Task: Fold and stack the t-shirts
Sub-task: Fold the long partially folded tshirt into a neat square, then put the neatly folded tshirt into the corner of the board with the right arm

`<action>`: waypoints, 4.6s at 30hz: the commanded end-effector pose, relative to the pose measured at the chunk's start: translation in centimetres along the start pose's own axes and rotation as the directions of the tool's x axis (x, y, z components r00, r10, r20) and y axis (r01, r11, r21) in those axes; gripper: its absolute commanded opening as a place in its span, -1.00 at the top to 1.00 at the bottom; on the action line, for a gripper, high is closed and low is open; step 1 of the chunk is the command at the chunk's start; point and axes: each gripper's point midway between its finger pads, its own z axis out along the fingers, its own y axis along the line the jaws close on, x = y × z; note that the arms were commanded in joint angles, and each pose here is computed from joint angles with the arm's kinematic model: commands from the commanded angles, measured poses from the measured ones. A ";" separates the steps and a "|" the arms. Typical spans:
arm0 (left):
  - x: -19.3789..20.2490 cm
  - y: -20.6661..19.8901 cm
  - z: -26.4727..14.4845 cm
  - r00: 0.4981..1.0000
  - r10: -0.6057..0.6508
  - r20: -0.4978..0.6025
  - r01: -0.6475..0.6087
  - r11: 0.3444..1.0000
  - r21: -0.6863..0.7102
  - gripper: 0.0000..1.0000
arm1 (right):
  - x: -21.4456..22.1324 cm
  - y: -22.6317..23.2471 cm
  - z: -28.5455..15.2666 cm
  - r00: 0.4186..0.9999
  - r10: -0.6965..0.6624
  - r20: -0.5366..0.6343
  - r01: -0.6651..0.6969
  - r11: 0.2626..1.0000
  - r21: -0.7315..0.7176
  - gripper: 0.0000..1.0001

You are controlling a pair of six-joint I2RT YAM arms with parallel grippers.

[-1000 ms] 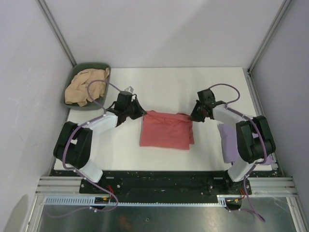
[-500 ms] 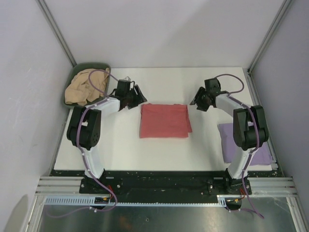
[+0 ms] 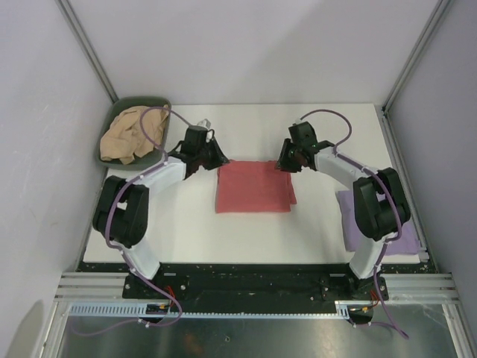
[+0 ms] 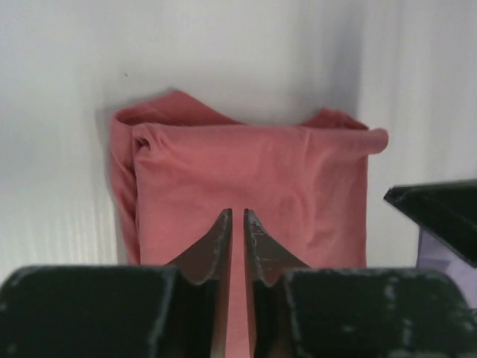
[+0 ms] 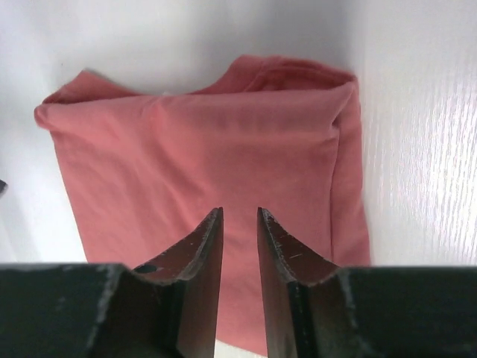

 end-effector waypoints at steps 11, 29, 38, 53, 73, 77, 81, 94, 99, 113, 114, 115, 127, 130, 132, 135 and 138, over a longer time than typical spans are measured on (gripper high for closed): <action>-0.7 5.9 7.1 0.994 -0.086 -0.074 0.078 0.991 -0.107 0.84 | -3.3 -2.4 7.8 0.995 0.087 -0.040 -0.087 0.996 -0.015 0.46; 0.6 6.0 -1.4 0.990 -0.128 -0.051 0.122 0.987 -0.109 0.00 | -6.5 -3.0 -0.1 0.998 0.040 0.041 -0.043 0.996 0.073 0.28; 9.7 6.2 -3.5 0.956 -0.117 -0.268 0.107 0.993 -0.054 -0.15 | -4.1 -8.8 -9.0 0.985 0.096 0.144 -0.129 0.962 0.241 0.19; 12.6 6.1 -3.7 0.943 -0.168 -0.287 0.139 0.983 -0.120 0.82 | 0.1 -17.8 -13.6 0.960 0.159 0.230 -0.250 0.856 0.453 0.14; 11.5 16.3 -11.8 0.939 -0.343 0.017 0.318 0.850 -0.420 1.00 | 2.6 -23.4 -9.1 0.984 0.132 0.118 -0.177 0.729 0.661 0.13; 11.4 17.2 -12.6 0.933 -0.356 0.048 0.340 0.835 -0.432 1.00 | 3.2 -23.9 -7.9 0.987 0.138 0.086 -0.160 0.723 0.672 0.12; 11.3 17.6 -13.1 0.932 -0.358 0.061 0.348 0.830 -0.436 1.00 | 3.6 -24.4 -7.3 0.988 0.137 0.068 -0.146 0.712 0.687 0.29; 11.0 19.0 -14.0 0.932 -0.349 0.102 0.353 0.798 -0.489 1.00 | 1.6 -17.5 -3.6 0.987 0.143 0.077 -0.162 0.831 0.532 1.00; 11.2 19.3 -13.9 0.929 -0.356 0.100 0.356 0.789 -0.501 1.00 | -0.3 -12.9 -0.4 0.984 0.161 0.074 -0.177 0.875 0.451 1.00; 11.1 19.6 -13.8 0.932 -0.350 0.096 0.348 0.785 -0.513 1.00 | -5.9 -2.6 6.5 0.980 0.195 0.031 -0.197 0.951 0.240 0.41; 11.1 19.5 -13.7 0.932 -0.351 0.094 0.348 0.785 -0.512 1.00 | -6.3 -2.0 5.8 0.983 0.178 0.040 -0.182 0.957 0.224 0.24; 11.2 19.6 -13.7 0.932 -0.352 0.092 0.347 0.785 -0.513 1.00 | -6.6 -1.3 5.1 0.986 0.161 0.049 -0.168 0.964 0.207 0.08; 11.2 18.8 -13.7 0.928 -0.363 0.083 0.356 0.800 -0.482 0.97 | -1.6 6.6 1.9 0.993 -0.098 -0.072 0.085 0.984 -0.158 -0.22; 11.5 18.9 -13.6 0.926 -0.370 0.073 0.356 0.797 -0.488 0.98 | 0.4 7.8 2.8 0.981 -0.170 -0.094 0.144 0.961 -0.236 -0.24; 11.7 19.0 -13.6 0.925 -0.373 0.066 0.356 0.795 -0.492 0.99 | 1.3 8.2 3.4 0.972 -0.213 -0.096 0.182 0.948 -0.261 -0.26; 11.8 19.1 -13.5 0.926 -0.373 0.061 0.352 0.793 -0.497 1.00 | 2.4 8.1 4.4 0.962 -0.248 -0.116 0.209 0.939 -0.274 -0.28; 11.8 19.1 -13.5 0.927 -0.371 0.060 0.350 0.794 -0.497 1.00 | 3.4 7.8 5.4 0.954 -0.266 -0.137 0.220 0.933 -0.284 -0.30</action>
